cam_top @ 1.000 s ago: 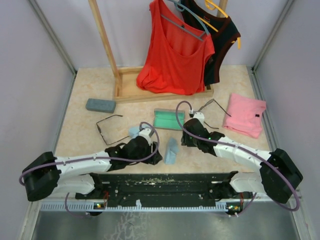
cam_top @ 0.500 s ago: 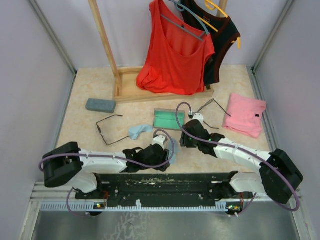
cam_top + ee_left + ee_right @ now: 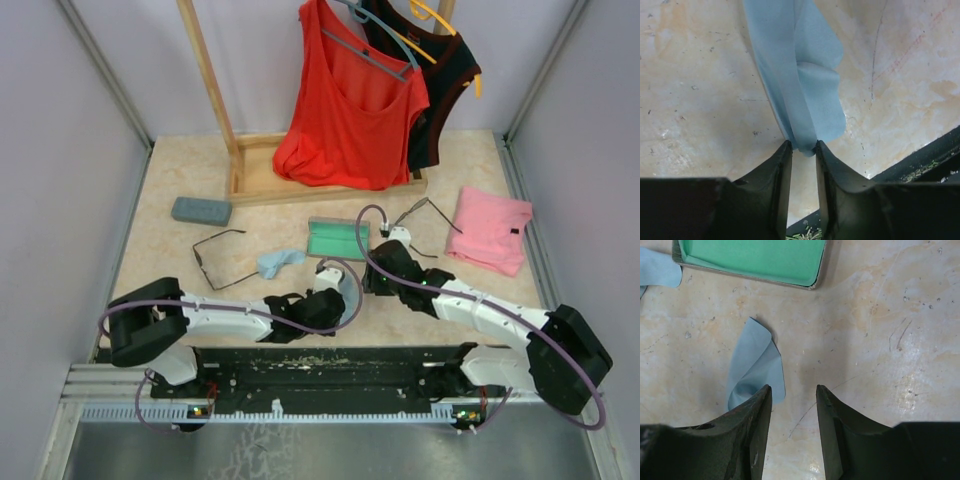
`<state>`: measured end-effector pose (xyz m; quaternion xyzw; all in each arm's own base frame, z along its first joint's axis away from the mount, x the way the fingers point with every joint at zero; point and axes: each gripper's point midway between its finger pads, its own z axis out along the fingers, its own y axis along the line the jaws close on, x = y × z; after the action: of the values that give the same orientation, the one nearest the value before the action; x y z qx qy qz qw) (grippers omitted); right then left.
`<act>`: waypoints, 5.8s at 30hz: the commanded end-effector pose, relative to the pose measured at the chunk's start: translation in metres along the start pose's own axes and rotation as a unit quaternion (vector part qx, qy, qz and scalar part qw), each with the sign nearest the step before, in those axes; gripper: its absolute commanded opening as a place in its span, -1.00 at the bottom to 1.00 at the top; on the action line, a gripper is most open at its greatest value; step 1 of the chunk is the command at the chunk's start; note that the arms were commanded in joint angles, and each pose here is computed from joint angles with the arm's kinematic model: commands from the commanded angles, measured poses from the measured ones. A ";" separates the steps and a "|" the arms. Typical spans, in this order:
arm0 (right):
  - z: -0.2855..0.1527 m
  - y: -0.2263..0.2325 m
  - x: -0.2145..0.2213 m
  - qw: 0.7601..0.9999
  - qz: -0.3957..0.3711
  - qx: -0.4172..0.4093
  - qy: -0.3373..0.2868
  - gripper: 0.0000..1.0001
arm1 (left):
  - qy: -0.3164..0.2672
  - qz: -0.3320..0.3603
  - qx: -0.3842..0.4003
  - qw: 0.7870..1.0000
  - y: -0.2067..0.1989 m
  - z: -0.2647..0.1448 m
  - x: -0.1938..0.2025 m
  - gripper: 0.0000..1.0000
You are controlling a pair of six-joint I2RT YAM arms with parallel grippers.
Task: Organize the sunglasses
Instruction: Adjust the glasses cleaning cloth at the center of the board.
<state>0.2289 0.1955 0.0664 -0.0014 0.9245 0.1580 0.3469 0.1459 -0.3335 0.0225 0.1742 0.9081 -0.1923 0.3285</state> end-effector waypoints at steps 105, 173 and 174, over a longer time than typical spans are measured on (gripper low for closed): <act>-0.025 -0.005 0.089 0.981 -0.077 0.052 0.173 -0.67 | -0.044 -0.084 0.002 0.996 0.092 -0.034 -0.046 0.20; -0.040 -0.006 0.027 1.000 -0.020 0.003 0.005 -0.29 | 0.098 0.036 -0.190 0.976 0.083 0.003 0.053 -0.91; -0.040 -0.005 0.027 1.000 -0.018 -0.001 0.005 -0.29 | 0.094 0.039 -0.191 0.976 0.084 0.002 0.050 -0.98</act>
<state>0.1757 0.1744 0.0653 -0.0288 0.9360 0.1279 0.3266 0.1884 -0.2888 0.0158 0.1159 0.9185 -0.0304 0.3767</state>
